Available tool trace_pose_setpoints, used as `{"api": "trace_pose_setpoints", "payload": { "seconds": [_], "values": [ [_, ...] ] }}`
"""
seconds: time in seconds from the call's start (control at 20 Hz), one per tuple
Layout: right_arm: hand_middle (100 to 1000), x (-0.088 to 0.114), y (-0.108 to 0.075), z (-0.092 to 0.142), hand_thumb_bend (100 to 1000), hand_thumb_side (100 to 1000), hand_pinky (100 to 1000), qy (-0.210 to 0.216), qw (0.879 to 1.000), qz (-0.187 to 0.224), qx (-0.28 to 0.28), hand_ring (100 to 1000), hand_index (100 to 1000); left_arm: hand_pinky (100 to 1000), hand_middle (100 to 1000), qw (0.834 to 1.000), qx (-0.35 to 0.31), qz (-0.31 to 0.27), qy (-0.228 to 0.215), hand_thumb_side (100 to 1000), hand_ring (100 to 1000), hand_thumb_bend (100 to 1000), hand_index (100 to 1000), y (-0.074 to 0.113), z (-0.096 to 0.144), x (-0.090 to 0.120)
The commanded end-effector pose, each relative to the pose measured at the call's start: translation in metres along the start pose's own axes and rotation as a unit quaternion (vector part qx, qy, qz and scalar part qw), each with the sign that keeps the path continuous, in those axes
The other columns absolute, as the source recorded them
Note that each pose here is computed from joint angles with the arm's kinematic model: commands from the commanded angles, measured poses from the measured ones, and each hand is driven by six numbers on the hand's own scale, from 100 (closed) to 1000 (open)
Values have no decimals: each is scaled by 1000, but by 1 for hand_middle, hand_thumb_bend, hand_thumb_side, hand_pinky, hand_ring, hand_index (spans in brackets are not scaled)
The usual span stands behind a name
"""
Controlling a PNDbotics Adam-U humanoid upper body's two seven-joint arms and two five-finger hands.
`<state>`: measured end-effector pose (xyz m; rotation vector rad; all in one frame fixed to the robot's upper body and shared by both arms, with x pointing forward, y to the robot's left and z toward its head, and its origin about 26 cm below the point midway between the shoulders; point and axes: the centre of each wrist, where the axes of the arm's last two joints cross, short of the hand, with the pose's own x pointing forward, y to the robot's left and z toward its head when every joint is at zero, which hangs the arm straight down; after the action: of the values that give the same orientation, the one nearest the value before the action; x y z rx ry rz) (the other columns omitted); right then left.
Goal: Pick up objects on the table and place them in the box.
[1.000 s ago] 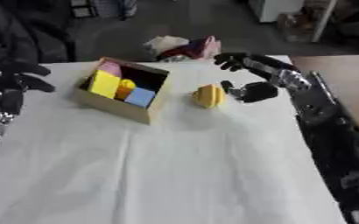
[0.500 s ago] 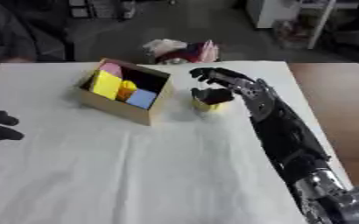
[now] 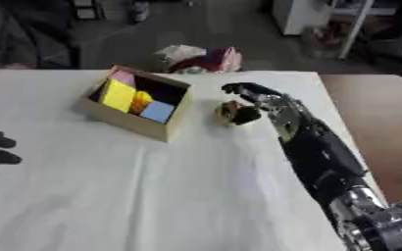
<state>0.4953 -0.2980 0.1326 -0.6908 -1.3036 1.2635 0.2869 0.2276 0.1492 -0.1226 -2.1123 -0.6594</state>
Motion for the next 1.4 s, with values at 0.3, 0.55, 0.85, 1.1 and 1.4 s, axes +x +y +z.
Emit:
{"api": "trace_pose_setpoints", "payload": {
  "seconds": [0.3, 0.55, 0.85, 1.1, 1.4],
  "values": [
    [464, 8, -3, -7, 100, 297, 858, 29, 996, 76, -29, 748, 676, 748, 687, 1000, -3, -7, -13, 588, 639, 100, 820, 0, -2, 6],
    [246, 39, -47, -7, 100, 158, 749, -35, 985, 92, -140, 538, 465, 746, 686, 1000, 0, -4, -15, 583, 635, 100, 821, -1, -2, 6],
    [233, 75, -69, -3, 100, 105, 740, -117, 955, 122, -242, 523, 450, 745, 685, 1000, 2, 0, -17, 583, 634, 100, 821, -1, -3, 6],
    [243, 123, -68, -7, 100, 100, 737, -197, 924, 148, -292, 520, 466, 742, 682, 1000, -9, 11, -20, 587, 631, 100, 820, -6, -5, 7],
    [292, 155, -23, -24, 100, 160, 751, -231, 927, 143, -258, 545, 534, 741, 682, 999, -20, 22, -21, 588, 630, 100, 819, -9, -7, 8]
  ]
}}
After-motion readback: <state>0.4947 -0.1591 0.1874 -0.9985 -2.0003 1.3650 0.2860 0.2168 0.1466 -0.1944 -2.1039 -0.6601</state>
